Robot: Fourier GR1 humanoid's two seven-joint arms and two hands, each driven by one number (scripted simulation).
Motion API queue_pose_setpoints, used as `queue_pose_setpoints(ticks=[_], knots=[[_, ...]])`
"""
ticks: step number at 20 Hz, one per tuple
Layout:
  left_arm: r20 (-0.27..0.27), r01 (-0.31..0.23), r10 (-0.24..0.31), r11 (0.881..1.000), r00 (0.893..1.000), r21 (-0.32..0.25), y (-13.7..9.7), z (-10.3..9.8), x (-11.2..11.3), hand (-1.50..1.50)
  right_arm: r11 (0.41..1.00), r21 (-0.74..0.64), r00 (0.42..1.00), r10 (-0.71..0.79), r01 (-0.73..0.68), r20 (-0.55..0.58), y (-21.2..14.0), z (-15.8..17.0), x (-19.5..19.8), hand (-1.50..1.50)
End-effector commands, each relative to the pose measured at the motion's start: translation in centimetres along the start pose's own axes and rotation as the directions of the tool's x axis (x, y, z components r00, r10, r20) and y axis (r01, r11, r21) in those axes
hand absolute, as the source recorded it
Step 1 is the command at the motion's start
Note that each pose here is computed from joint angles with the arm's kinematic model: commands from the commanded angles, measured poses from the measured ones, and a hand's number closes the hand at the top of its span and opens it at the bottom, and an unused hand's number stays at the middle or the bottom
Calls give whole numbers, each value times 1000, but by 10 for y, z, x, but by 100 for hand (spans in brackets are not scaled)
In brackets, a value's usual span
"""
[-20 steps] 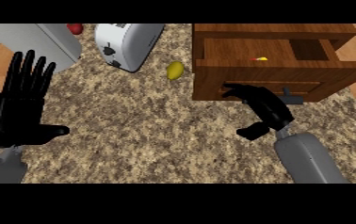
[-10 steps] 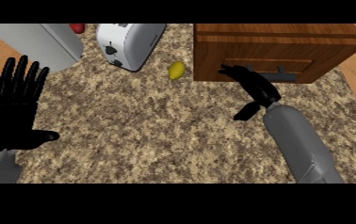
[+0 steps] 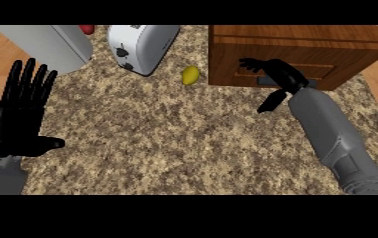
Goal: Pick up the cup, place it into the drawer and close the drawer
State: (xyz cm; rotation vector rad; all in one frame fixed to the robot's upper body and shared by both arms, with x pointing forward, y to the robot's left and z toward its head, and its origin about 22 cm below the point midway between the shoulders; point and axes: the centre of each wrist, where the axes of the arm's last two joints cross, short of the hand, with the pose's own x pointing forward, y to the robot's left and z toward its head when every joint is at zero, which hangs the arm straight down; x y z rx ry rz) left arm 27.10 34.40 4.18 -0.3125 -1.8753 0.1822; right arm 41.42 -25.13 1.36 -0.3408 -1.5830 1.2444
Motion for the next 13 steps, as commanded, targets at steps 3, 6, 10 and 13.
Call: queue_pose_setpoints(ticks=[3,6,10,13], knots=[[13,4,-4,1000,1000,-20,-3,-10,-8,-150,999,-33,994,-15,11,-112,-37,-7,-3,-150],[11,19,-19,1000,1000,-23,-6,-4,-2,-150,999,-29,993,-27,24,-118,-37,7,-17,-150],[16,14,-14,999,1000,-29,-2,-8,-3,-150,999,-37,992,-20,16,-127,-48,9,-19,-150],[8,19,-19,999,1000,-34,-19,-11,-9,-150,999,-42,993,-20,16,-117,-60,8,-17,-150]])
